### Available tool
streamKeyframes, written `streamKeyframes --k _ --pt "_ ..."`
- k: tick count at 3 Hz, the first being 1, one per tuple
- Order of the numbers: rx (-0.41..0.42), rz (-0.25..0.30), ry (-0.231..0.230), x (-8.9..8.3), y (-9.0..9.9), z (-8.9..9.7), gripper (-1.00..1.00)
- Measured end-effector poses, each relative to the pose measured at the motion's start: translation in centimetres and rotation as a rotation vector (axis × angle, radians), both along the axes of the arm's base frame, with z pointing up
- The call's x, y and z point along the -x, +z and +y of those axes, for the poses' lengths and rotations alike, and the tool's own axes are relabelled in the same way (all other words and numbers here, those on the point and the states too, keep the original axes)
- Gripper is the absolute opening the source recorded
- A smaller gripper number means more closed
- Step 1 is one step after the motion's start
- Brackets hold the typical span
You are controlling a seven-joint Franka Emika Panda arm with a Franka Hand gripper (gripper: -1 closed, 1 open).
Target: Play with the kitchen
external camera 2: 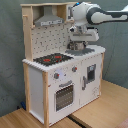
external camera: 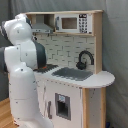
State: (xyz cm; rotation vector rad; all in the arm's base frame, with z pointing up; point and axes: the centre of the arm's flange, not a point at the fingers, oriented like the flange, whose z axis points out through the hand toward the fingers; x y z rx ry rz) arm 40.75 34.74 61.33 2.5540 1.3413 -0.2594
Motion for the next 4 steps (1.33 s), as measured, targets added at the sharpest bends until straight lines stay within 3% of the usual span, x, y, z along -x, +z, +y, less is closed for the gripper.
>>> streamKeyframes --k 2,4 --pt "-0.024 -0.043 -0.018 0.5 -1.5 -3.4 -1.00" --pt "-0.061 -0.100 -0.036 0.6 -1.9 -6.6 -1.00"
